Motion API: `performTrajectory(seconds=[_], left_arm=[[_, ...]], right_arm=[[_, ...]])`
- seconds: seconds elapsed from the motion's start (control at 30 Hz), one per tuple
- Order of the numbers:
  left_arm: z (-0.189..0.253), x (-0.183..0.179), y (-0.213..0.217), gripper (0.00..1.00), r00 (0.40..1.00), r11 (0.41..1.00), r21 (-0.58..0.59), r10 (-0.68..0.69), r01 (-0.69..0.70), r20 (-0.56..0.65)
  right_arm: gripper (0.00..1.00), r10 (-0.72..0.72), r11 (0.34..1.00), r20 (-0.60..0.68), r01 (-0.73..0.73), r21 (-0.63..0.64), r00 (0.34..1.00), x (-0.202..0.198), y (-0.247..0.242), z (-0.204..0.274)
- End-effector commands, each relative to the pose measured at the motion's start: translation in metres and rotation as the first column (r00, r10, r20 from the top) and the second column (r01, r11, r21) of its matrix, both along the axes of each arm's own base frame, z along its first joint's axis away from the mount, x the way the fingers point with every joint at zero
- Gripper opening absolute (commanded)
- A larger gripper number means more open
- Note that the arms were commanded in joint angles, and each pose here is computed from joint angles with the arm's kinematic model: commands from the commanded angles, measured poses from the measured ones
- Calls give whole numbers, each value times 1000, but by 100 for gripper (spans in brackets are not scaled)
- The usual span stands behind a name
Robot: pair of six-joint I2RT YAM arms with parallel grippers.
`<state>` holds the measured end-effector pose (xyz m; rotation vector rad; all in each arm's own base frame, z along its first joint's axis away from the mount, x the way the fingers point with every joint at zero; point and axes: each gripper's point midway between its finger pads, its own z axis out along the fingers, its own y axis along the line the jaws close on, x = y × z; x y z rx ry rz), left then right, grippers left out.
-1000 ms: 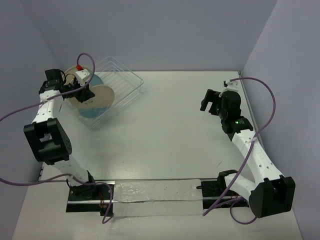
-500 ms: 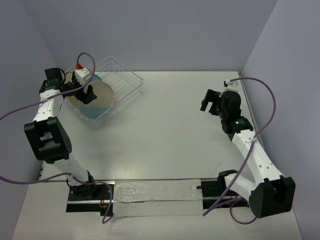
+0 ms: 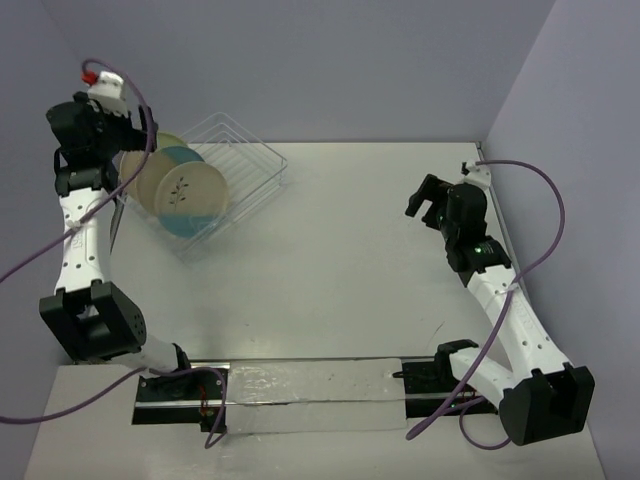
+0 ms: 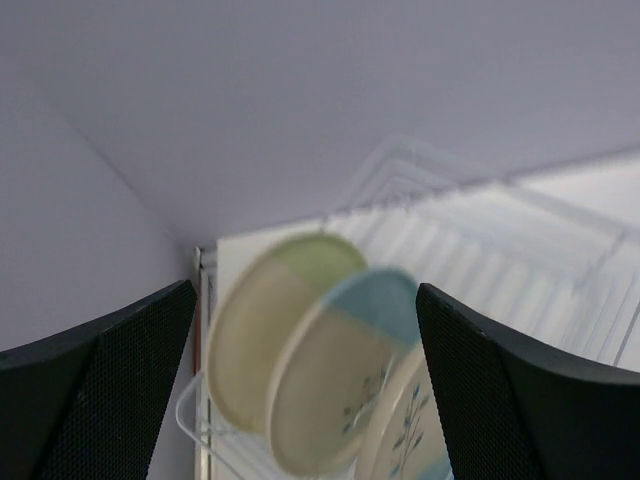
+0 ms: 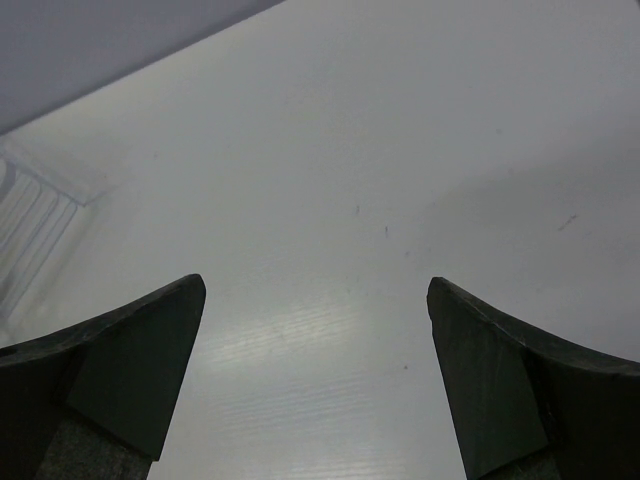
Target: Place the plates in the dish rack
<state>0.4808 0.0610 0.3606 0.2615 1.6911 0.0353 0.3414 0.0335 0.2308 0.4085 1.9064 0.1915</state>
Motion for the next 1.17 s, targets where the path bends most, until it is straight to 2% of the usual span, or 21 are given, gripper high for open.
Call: performTrajectory(seconds=[0.0,0.07,0.13,0.2,0.33,0.37,0.4,0.53,0.6,0.73,0.97,1.13], left_arm=[[113,-7,-17,99,953,909,-391,232,-142,194],[113,-2,-44,99,965,893,-438,194,-99,177],[103,-2,-94,99,981,879,-474,129,-44,148],[72,-8,-129,99,989,869,-492,115,-57,88],[29,-56,-205,99,993,825,-558,-29,88,115],[1,-63,-217,99,994,823,-560,-56,99,93],[-2,-71,-227,99,992,817,-564,-82,123,98],[-83,-107,-265,99,982,864,-487,-178,124,-64],[-107,-117,-267,99,977,883,-458,-179,106,-117],[-123,-124,-259,99,978,883,-463,-155,72,-143],[-110,-134,-254,99,983,873,-475,-167,111,-77],[-109,-134,-251,99,985,873,-478,-154,100,-76]], right_arm=[[100,-280,957,65,274,92,958,-5,-37,19],[100,-311,947,57,305,101,949,-9,-41,15],[100,-322,943,54,316,103,945,-12,-43,11],[100,-345,935,45,339,103,938,-16,-47,4],[100,-379,918,45,370,142,924,-22,-49,0],[100,-385,915,52,374,154,921,-23,-50,1],[100,-389,913,55,377,158,920,-24,-50,2],[100,-432,893,56,418,167,900,-30,-57,-4],[100,-434,892,50,422,163,899,-31,-57,-8],[100,-417,900,32,408,151,908,-27,-54,-12],[100,-402,908,6,397,135,916,-23,-51,-19],[100,-406,906,15,401,133,914,-25,-53,-18]])
